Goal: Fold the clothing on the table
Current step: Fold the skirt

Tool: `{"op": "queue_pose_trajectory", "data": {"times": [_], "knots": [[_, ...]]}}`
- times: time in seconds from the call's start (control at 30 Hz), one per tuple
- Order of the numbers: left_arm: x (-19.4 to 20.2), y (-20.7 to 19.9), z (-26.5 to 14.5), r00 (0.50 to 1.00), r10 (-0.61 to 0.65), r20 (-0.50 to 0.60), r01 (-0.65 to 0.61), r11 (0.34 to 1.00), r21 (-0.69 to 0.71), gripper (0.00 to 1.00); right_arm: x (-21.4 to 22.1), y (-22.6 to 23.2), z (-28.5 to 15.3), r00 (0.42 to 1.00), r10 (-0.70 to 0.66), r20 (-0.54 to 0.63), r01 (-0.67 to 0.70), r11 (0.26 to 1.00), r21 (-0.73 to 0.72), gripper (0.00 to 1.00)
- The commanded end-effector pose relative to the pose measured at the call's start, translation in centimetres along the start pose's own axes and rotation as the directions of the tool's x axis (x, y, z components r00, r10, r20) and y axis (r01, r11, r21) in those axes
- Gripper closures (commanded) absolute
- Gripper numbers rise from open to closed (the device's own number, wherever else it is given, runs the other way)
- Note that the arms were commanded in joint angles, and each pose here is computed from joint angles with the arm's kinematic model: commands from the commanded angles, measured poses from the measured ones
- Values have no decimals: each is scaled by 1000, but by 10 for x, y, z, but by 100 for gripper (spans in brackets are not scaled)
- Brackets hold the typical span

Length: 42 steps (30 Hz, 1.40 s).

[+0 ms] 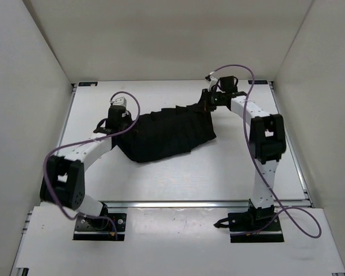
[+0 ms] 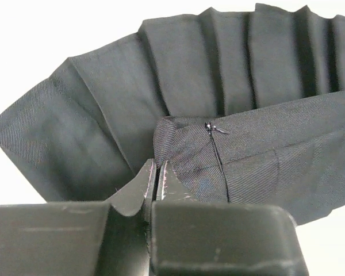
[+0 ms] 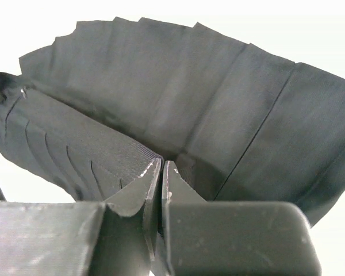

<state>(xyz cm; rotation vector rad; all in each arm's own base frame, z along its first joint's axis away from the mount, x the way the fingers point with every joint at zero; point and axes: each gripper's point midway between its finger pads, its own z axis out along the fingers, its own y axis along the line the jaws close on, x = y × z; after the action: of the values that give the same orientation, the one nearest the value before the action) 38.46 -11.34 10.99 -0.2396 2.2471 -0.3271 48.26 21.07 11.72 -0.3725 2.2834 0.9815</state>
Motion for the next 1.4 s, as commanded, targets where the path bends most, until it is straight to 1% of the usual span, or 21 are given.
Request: {"op": "queue_pose_trajectory", "data": {"times": [0.0,0.1,0.17,0.27,0.37,0.47,0.53,0.6,0.67,0.77,0.8,0.83,0.87,0.97,1.03,1.07,1.13,1.2,1.23,1.3,1.37], "knots": [[-20,43,27,997,-30,72,45,977,-208,100,-45,-47,7,996,-76,56,72,995,68,100],[-25,61,43,989,-103,101,127,957,-261,100,-77,-71,37,994,-63,85,62,998,19,100],[-30,68,50,984,-125,125,156,946,-285,100,-104,-63,32,983,-30,182,38,998,-41,100],[-42,60,55,983,-109,145,147,947,-286,100,-115,-71,25,978,-53,201,57,998,-13,100],[-38,59,58,990,-80,116,114,941,-320,100,-106,-82,17,983,-37,182,37,999,3,100],[-27,46,62,993,-105,54,115,965,-235,100,-89,-89,9,991,14,130,-15,1000,4,100],[-17,27,59,998,-60,15,61,982,-180,100,-82,-83,-5,995,7,99,-10,1000,27,100],[-3,7,52,999,28,-37,-33,988,-152,100,-49,-75,-8,1000,17,25,-19,998,61,100],[13,-10,39,991,91,-93,-101,989,-104,100,-18,-56,-23,1000,4,4,-4,996,88,100],[36,-27,15,983,146,-111,-152,988,-41,100,22,-18,-45,1000,2,25,-4,996,84,100],[41,-32,3,981,156,-111,-159,987,-11,100,14,3,-65,997,-41,72,34,995,95,100],[63,-42,-22,970,194,-149,-186,981,60,100,59,25,-84,998,-9,68,1,993,118,100],[65,-41,-28,970,194,-149,-185,980,67,100,50,38,-93,994,-44,98,33,993,111,100],[91,-52,-65,952,245,-181,-218,963,160,100,108,67,-109,998,-41,52,34,991,129,100],[109,-58,-89,938,284,-199,-243,948,207,100,132,87,-118,999,-37,28,32,990,136,100],[112,-57,-103,935,297,-192,-255,942,217,100,129,99,-132,996,-57,71,46,989,141,100],[114,-67,-131,934,314,-170,-265,929,258,100,156,124,-142,998,-33,58,26,992,127,100],[96,-68,-157,952,280,-121,-238,930,280,100,151,147,-162,990,-42,136,29,994,101,100],[88,-66,-160,961,250,-117,-211,938,276,100,145,151,-167,987,-44,157,29,995,99,100],[54,-63,-170,978,206,-24,-192,942,276,100,116,157,-179,974,-67,217,47,994,97,100],[27,-48,-163,986,162,38,-167,963,213,100,96,144,-176,970,-101,223,78,991,112,100]]}}
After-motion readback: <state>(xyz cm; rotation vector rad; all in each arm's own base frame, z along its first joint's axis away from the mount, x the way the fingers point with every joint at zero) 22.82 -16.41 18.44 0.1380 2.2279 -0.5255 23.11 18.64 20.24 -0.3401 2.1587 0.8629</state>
